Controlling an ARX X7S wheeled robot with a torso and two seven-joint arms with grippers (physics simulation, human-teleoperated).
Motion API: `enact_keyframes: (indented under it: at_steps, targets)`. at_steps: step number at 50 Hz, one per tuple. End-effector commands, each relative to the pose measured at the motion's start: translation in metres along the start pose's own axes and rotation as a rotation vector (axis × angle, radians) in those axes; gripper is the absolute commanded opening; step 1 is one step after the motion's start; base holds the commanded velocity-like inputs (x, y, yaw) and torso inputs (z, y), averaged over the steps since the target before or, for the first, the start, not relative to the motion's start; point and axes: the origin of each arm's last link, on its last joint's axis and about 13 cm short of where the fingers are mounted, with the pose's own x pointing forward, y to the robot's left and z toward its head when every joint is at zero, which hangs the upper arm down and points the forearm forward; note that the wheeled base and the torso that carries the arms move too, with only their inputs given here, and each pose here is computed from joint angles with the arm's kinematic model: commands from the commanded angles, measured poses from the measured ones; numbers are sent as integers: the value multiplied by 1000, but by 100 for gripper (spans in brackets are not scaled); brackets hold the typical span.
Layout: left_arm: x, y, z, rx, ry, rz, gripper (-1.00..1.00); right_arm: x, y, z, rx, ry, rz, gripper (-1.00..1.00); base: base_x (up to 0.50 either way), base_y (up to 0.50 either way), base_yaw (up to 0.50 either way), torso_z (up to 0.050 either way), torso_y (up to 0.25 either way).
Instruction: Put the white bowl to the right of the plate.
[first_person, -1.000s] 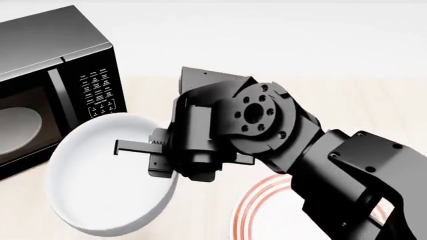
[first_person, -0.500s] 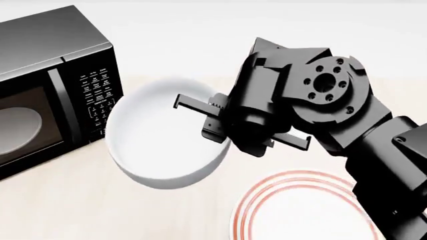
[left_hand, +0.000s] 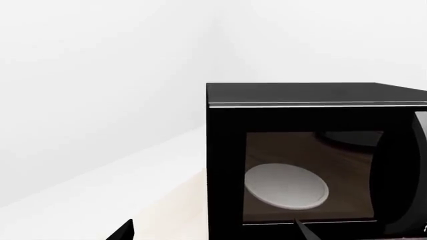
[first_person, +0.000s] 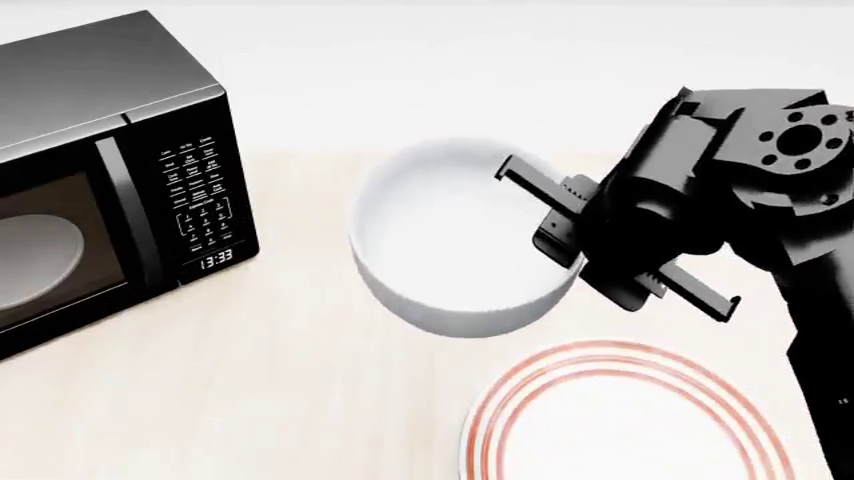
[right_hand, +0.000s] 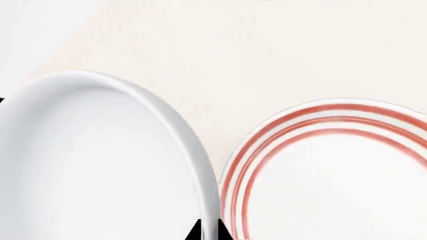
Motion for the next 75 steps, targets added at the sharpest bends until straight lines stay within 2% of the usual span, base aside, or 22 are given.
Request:
enact_keyframes:
  at_steps: [1, 8, 20, 39, 56, 75]
  targets:
    - [0, -1, -1, 6, 2, 0, 100, 1, -29, 18, 169, -11, -11, -100, 0, 0, 0, 0, 0]
    - [1, -2, -1, 8, 5, 1, 100, 4, -50, 25, 257, -21, -58, -100, 0, 0, 0, 0, 0]
    - [1, -3, -1, 12, 6, -1, 100, -10, -69, 39, 335, -54, -81, -100, 0, 0, 0, 0, 1]
    - [1, -3, -2, 16, 7, 2, 100, -45, -86, 62, 400, -144, -101, -100, 0, 0, 0, 0, 1]
    - [1, -5, -3, 26, 10, -1, 100, -63, -138, 71, 549, -186, -123, -100, 0, 0, 0, 0, 0]
    - [2, -7, -5, 35, 15, -3, 100, -70, -176, 67, 649, -208, -160, -100, 0, 0, 0, 1, 1]
